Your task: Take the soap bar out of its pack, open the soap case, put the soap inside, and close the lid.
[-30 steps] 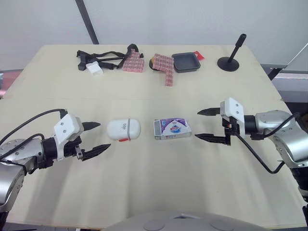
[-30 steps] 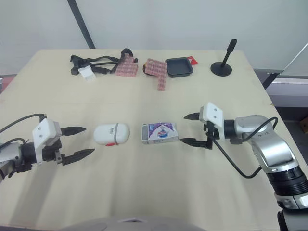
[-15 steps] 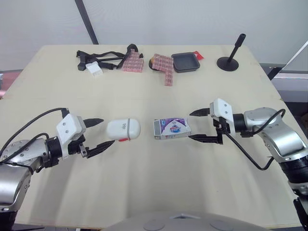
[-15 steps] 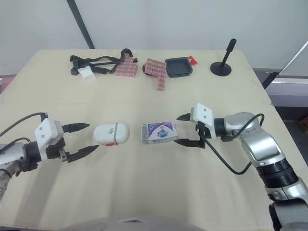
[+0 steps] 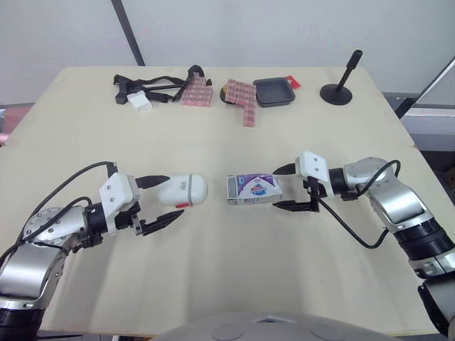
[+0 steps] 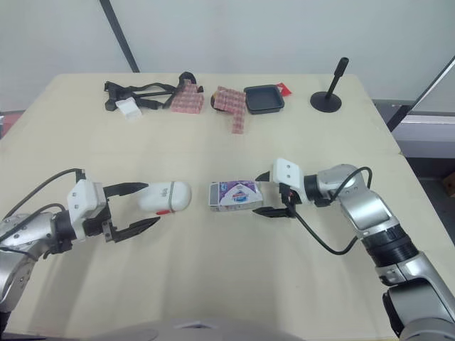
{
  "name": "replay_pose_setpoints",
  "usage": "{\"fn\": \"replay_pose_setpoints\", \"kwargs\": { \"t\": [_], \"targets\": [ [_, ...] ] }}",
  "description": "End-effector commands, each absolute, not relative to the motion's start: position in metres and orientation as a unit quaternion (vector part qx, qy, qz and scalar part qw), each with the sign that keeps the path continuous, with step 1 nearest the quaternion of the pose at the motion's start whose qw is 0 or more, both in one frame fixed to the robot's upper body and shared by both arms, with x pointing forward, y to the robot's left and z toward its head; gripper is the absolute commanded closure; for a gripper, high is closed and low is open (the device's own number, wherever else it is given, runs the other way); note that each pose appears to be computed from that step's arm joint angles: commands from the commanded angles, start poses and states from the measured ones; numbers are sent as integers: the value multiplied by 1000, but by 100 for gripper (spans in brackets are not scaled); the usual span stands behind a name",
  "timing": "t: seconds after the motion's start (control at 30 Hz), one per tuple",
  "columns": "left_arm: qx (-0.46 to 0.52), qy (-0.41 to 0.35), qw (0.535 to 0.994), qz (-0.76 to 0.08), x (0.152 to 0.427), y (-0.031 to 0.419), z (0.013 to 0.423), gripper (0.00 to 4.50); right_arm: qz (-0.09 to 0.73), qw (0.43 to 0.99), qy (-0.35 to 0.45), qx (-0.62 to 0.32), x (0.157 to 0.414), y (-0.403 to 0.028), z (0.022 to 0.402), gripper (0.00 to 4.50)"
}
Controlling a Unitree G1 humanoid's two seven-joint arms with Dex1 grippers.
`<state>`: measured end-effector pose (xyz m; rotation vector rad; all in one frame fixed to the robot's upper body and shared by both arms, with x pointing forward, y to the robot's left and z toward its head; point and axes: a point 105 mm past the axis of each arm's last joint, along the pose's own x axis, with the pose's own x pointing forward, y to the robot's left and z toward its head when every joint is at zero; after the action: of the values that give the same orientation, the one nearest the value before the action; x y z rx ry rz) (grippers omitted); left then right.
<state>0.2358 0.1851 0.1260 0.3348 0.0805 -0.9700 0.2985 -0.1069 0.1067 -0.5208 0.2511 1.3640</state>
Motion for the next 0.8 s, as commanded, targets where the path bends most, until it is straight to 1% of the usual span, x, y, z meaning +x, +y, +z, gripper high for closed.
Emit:
{"fn": "replay_pose_setpoints", "kwargs": {
  "t": [0.03, 0.1, 0.27, 0.47, 0.67, 0.7, 0.73, 0.8],
  "targets": [
    [168, 22, 870, -463, 237, 183, 131, 6, 629, 727, 95, -257, 303, -103, 114, 0],
    [172, 18, 870, -461, 239, 183, 131, 6, 632, 715, 101, -280, 308, -101, 109, 0],
    [178, 16, 870, -460, 240, 182, 131, 6, 643, 697, 114, -296, 314, -99, 104, 0],
    [180, 13, 873, -454, 239, 181, 129, 6, 647, 688, 121, -305, 320, -97, 99, 0],
    [181, 12, 875, -450, 238, 181, 127, 6, 652, 680, 123, -311, 320, -97, 98, 0],
    [182, 12, 875, -449, 239, 181, 127, 0, 652, 681, 122, -310, 321, -97, 98, 42],
    [182, 12, 875, -448, 239, 181, 126, 0, 652, 682, 121, -308, 321, -96, 99, 56],
    [185, 15, 874, -448, 239, 181, 124, 0, 650, 684, 117, -310, 322, -96, 100, 122]
  ]
}}
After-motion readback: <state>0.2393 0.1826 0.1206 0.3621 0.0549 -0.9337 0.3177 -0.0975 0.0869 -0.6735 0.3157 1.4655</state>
